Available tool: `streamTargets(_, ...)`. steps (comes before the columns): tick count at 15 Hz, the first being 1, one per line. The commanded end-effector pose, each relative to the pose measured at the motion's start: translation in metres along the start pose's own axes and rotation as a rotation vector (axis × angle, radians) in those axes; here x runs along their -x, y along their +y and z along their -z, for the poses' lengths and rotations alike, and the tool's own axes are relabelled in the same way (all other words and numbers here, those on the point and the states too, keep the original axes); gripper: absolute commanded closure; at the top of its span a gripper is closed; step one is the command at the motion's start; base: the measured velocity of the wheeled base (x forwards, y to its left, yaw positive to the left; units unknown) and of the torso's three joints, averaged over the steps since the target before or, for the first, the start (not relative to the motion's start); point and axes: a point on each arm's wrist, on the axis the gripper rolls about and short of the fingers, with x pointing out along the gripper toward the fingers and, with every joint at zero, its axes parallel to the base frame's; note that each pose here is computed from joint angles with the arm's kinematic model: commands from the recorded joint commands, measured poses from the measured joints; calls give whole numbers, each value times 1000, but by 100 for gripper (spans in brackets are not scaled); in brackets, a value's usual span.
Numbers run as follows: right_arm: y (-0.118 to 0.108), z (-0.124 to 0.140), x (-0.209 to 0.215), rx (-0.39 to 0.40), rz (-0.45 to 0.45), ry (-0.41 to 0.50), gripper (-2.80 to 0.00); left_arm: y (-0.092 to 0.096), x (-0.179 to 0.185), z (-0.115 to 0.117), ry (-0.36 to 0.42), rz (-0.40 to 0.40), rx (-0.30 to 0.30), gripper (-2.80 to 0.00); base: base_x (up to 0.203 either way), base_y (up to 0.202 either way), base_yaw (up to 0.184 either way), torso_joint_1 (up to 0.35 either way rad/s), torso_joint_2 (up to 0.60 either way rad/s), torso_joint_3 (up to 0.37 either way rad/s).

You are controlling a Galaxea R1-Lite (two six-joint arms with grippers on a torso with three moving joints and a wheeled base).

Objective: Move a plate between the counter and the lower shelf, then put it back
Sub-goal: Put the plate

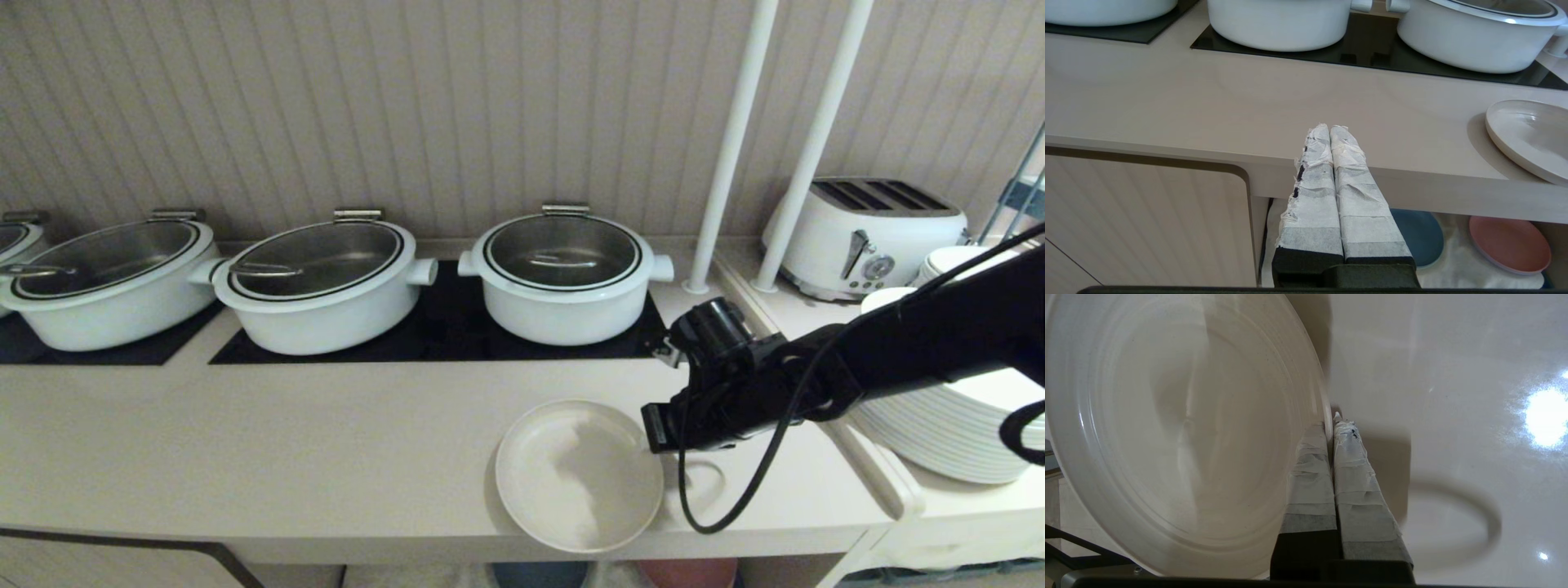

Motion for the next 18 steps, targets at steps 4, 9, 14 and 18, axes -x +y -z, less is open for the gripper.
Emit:
streamTargets(4,-1,-5,-4,-5,-2,-11,0,0,0,0,-1,0,1,0,0,0,0,0,0,0)
streamTargets(9,-2,-10,-7,-50,-3,-21,0,0,0,0,-2,0,1,0,0,0,0,0,0,0)
streamTargets(14,-3,-10,-9,-52,1,-19,0,0,0,0,-2,0,1,0,0,0,0,0,0,0)
streamTargets(18,-6,-12,-9,-59,3,-25,0,0,0,0,-1,0,1,0,0,0,0,0,0,0)
